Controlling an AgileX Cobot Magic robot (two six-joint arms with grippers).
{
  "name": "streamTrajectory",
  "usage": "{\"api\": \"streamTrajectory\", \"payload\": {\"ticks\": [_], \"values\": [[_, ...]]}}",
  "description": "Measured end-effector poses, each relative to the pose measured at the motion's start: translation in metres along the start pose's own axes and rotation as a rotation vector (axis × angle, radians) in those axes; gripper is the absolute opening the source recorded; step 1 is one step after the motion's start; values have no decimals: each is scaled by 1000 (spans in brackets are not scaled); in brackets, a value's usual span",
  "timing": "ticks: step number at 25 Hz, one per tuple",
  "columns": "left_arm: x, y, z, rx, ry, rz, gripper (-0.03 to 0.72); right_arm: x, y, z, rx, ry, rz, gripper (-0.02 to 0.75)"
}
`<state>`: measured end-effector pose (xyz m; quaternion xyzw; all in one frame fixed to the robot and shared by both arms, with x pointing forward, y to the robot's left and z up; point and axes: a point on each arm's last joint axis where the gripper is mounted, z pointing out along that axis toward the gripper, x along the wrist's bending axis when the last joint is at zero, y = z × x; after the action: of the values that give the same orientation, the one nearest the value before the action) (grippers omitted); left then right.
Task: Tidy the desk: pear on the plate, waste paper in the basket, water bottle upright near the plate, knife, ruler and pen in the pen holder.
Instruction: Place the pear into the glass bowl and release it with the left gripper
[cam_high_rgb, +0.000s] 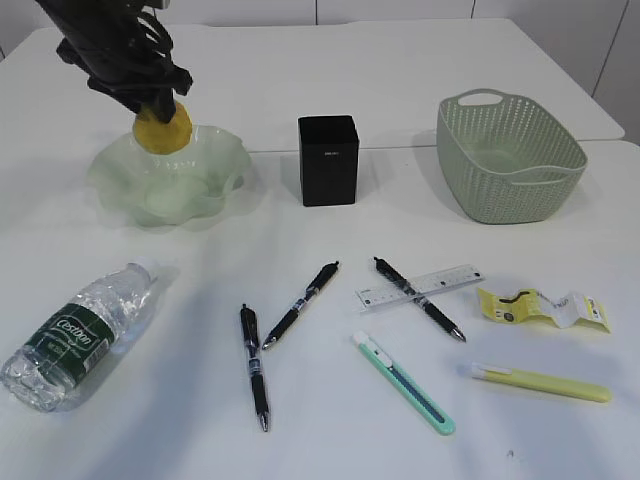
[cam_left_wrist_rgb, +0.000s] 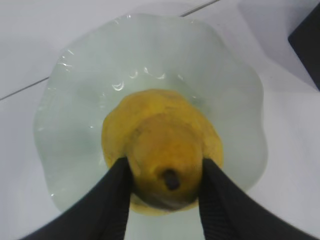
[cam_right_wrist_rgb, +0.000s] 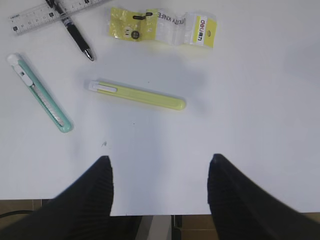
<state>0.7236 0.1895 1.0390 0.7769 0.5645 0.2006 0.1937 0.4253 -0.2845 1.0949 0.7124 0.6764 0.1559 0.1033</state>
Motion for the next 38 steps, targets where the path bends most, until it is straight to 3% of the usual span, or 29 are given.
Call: {"api": "streamTrajectory", "payload": {"ticks": [9, 16, 22, 38], "values": [[0, -10, 44, 37, -4, -2, 289, 0, -1, 0, 15, -1, 0, 472], [13, -21, 70, 67, -16, -52, 289, 0, -3, 0, 30, -3, 2, 472], [20, -24, 78, 65, -10, -67, 289, 0, -3, 0, 30, -3, 2, 472], [19, -28, 88, 80, -12, -66, 289, 0, -4, 0, 45, -4, 2, 472]]}}
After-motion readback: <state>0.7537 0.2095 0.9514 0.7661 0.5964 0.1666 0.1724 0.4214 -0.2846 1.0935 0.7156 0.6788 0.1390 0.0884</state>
